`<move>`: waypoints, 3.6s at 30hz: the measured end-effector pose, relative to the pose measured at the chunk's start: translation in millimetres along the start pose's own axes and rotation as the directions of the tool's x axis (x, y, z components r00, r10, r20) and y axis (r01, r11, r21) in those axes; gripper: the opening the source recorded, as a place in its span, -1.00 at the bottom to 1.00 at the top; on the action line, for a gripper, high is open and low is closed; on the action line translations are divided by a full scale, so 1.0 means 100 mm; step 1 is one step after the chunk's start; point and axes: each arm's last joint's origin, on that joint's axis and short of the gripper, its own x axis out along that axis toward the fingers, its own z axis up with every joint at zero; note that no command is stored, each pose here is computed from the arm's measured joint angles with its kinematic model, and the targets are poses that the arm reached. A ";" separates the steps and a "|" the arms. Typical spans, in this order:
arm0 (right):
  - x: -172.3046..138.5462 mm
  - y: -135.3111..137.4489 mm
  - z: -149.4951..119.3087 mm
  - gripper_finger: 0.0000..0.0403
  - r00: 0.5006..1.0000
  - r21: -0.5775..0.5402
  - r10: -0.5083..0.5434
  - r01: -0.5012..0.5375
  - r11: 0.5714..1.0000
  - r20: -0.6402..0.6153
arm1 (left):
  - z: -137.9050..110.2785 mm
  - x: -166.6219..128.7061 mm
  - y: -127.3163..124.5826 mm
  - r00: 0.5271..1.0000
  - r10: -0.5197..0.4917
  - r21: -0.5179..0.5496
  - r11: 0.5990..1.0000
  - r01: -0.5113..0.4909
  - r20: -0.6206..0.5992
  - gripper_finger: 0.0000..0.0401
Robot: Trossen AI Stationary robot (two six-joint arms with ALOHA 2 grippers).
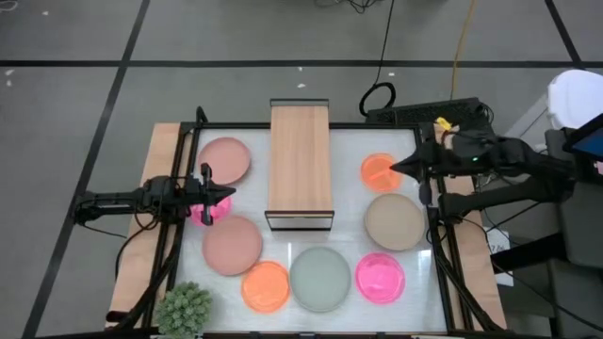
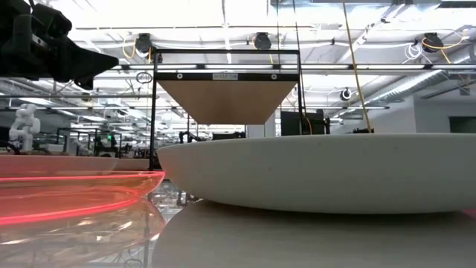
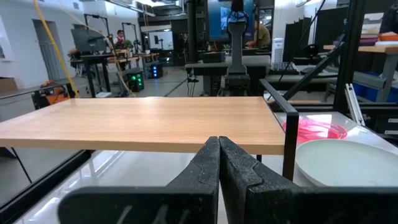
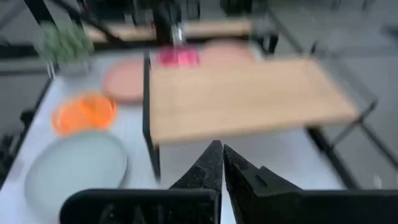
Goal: Place and stack plates onto a shelf
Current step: Put the brown plate on the shelf
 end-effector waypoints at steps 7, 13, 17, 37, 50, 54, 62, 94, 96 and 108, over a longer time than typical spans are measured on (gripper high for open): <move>0.21 0.08 -0.21 -1.00 0.960 0.044 0.012 0.000 0.999 -0.280 | 0.00 0.00 0.00 1.000 0.000 -0.001 1.000 0.000 -0.001 -0.98; 0.36 0.23 -0.36 -1.00 0.914 0.018 0.052 -0.048 0.999 -0.403 | -0.01 0.00 0.00 1.000 0.000 -0.006 1.000 0.000 -0.007 -0.98; 0.44 0.33 -0.43 -1.00 0.888 0.044 0.071 -0.057 0.997 -0.454 | -0.01 0.00 0.00 1.000 -0.001 -0.007 1.000 0.000 -0.009 -0.98; 0.79 0.94 -1.07 -0.95 0.692 0.018 0.080 -0.096 0.995 -0.717 | -0.03 0.00 0.00 1.000 -0.001 -0.031 1.000 0.000 -0.029 -0.98; 1.05 1.08 -1.59 -0.53 0.691 0.101 0.212 -0.197 0.975 -0.691 | -0.03 0.00 0.00 1.000 -0.001 -0.026 1.000 0.001 -0.031 -0.98; 1.09 1.07 -1.70 -0.43 0.688 0.103 0.214 -0.200 0.974 -0.693 | -0.03 0.00 0.00 1.000 -0.001 -0.026 1.000 0.000 -0.031 -0.98; 1.16 1.06 -1.86 -0.42 0.689 0.128 0.257 -0.233 0.964 -0.678 | -0.03 0.00 0.00 1.000 -0.001 -0.025 1.000 0.000 -0.032 -0.98; 1.06 1.10 -1.53 -1.00 0.738 0.092 0.206 -0.193 0.977 -0.643 | -0.03 0.00 0.00 0.999 0.000 -0.025 1.000 -0.001 -0.032 -0.98; 1.01 1.11 -1.42 -1.00 0.750 0.075 0.182 -0.175 0.982 -0.636 | -0.03 0.00 0.00 0.999 0.000 -0.034 0.999 -0.001 -0.032 -0.98; 0.82 1.14 -0.85 -1.00 0.808 -0.128 0.027 -0.126 0.984 -0.588 | 0.19 -0.03 0.03 0.999 0.046 -0.056 0.997 -0.046 -0.005 -0.98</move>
